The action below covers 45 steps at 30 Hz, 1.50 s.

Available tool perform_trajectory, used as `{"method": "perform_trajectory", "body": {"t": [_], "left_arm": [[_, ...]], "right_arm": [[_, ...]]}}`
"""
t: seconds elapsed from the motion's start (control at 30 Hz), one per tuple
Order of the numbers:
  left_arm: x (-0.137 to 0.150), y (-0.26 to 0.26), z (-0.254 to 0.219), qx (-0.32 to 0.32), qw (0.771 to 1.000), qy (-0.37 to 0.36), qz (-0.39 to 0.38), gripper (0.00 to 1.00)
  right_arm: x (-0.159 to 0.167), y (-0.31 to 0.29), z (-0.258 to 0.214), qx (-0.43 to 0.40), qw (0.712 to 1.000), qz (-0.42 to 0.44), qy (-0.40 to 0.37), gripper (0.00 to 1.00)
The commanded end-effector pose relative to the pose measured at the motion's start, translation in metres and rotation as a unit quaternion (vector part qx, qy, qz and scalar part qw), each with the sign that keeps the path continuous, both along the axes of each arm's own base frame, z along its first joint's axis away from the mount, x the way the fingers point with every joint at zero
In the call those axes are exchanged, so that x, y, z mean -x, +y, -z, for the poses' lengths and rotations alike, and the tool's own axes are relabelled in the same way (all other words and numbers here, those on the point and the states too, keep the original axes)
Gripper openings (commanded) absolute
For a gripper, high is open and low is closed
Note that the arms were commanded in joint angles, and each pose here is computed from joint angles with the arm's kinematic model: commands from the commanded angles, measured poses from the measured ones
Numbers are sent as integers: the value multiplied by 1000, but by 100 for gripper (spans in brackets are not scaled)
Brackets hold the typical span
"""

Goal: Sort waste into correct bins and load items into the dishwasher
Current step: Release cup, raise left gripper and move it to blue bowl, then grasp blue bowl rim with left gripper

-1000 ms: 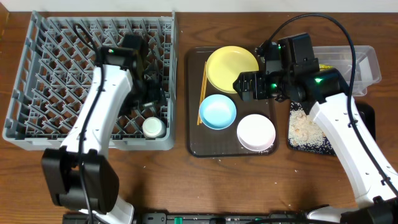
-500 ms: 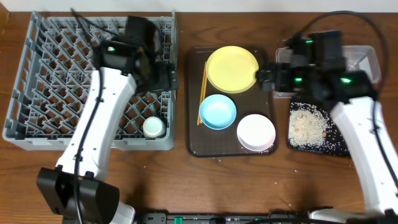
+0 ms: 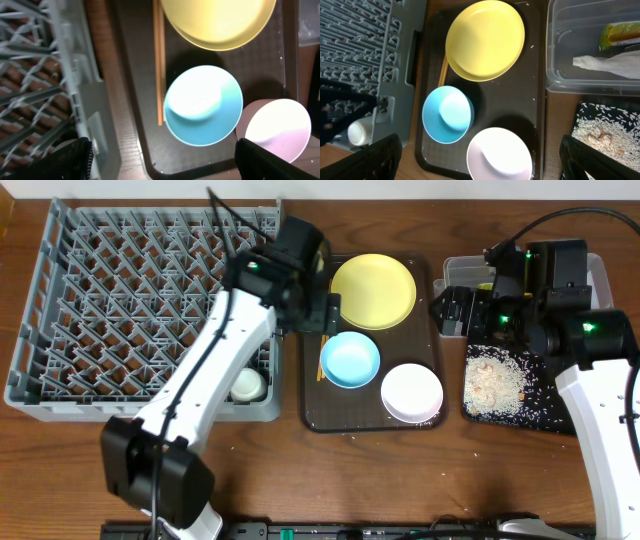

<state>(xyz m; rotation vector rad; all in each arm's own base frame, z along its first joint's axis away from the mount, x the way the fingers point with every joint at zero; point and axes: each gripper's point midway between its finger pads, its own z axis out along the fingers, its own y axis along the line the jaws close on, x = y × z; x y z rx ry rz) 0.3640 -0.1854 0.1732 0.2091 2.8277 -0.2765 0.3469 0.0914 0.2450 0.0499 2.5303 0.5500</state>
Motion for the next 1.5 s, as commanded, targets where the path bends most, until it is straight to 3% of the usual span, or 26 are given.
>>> {"method": "perform_trajectory", "body": {"t": [0.0,0.3,0.73,1.27,1.47], "left_arm": [[-10,-10,12,-2,1000,-1,14,91],[-44,-31,48,17,1000,-12,-13,90],[3,-22,68,-21,996,82,34,79],[3,-22,124,-43,990,110,71,62],[9,-25,135,-50,988,126,78,60]], "right_arm": [[-1,-2,-1,4,1000,-5,-5,98],[0,-2,-1,5,1000,-5,-3,98],[2,-4,2,10,1000,-2,3,97],[2,-4,3,12,1000,-1,5,97],[1,-8,4,21,1000,5,4,98]]}}
